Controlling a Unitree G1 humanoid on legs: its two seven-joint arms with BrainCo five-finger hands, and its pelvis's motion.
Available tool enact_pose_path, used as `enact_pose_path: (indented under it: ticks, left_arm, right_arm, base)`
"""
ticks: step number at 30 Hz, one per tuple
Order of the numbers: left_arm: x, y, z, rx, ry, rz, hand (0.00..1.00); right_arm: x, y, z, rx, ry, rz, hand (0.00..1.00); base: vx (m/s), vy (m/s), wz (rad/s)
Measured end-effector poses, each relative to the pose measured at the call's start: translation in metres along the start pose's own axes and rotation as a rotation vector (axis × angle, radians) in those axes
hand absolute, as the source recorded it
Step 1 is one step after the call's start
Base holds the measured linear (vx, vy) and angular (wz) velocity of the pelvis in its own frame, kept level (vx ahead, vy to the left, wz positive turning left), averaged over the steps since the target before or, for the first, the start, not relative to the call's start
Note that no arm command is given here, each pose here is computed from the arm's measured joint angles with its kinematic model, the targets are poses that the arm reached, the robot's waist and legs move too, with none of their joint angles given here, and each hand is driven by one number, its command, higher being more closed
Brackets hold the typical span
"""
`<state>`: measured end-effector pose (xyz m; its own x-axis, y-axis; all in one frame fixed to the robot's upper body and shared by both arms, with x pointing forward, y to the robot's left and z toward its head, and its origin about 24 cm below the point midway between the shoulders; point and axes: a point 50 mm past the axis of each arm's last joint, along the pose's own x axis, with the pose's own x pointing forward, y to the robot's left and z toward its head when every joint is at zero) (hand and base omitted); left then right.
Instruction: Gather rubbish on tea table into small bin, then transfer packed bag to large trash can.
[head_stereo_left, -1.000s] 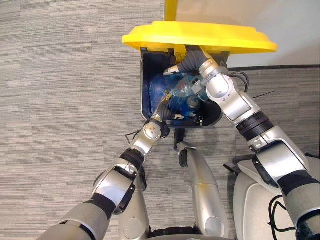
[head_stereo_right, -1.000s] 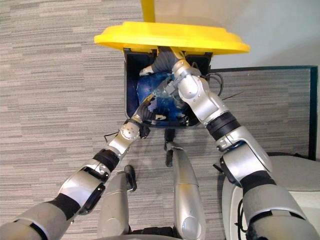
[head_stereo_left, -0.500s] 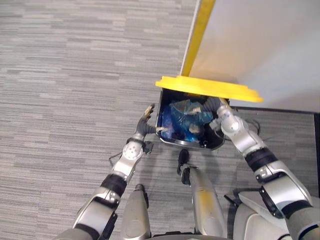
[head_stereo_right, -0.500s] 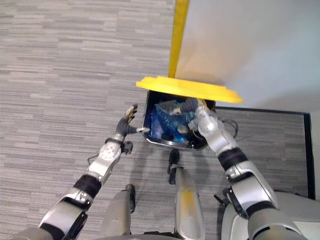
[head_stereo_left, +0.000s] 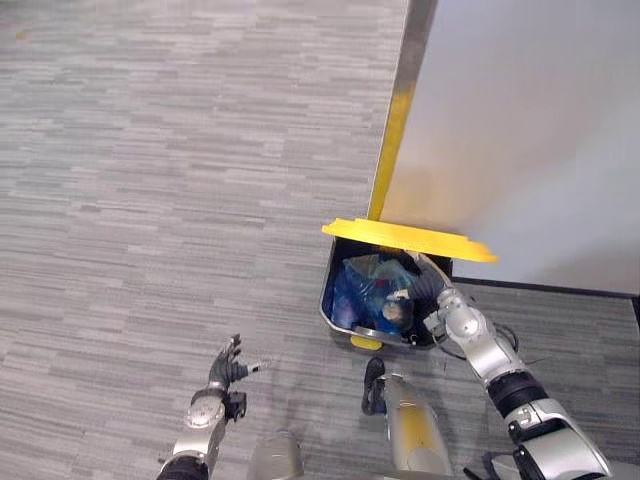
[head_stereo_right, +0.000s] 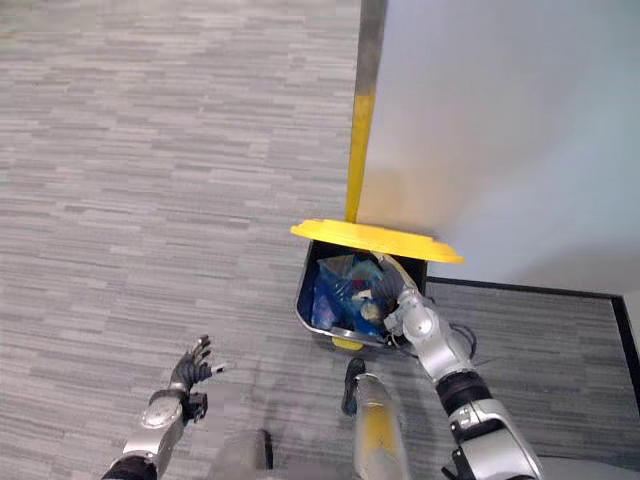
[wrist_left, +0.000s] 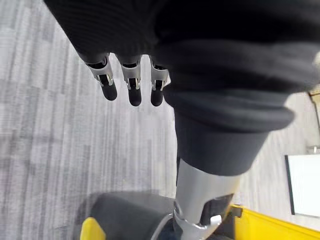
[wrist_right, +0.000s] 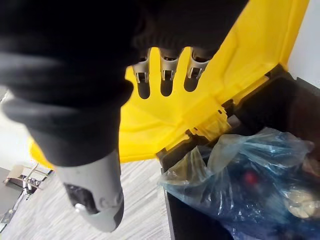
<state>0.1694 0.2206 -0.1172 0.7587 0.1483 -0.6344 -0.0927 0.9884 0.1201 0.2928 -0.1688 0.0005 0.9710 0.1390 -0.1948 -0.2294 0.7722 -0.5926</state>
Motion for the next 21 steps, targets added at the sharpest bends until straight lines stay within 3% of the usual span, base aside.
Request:
enact_pose_path:
  ticks: [5,11,16,21]
  left_arm:
    - [-0.01,0.006,-0.021,-0.023,0.06,0.025,0.0]
    - [-0.023,0.011,-0.046,-0.043,0.159,0.051,0.0]
    - [-0.019,-0.006,-0.044,-0.111,0.16,0.039,0.0]
    - [-0.006,-0.007,-0.023,-0.082,0.103,0.025,0.0]
  right_arm:
    - [-0.029,0.04,-0.034,0.175,0.144,0.07,0.0]
    - [-0.112,0.081,-0.111,0.412,0.526,0.051,0.0]
    - [-0.133,0.089,-0.131,0.434,0.649,0.059,0.0]
    - [-0.134,0.086,-0.14,0.434,0.702,0.057,0.0]
  base:
    - [-0.18,0.093,-0.42]
    - [-0.22,0.01,-0.24]
    - [-0.07,-0.127,-0.53]
    - [-0.1,-0.053,-0.32]
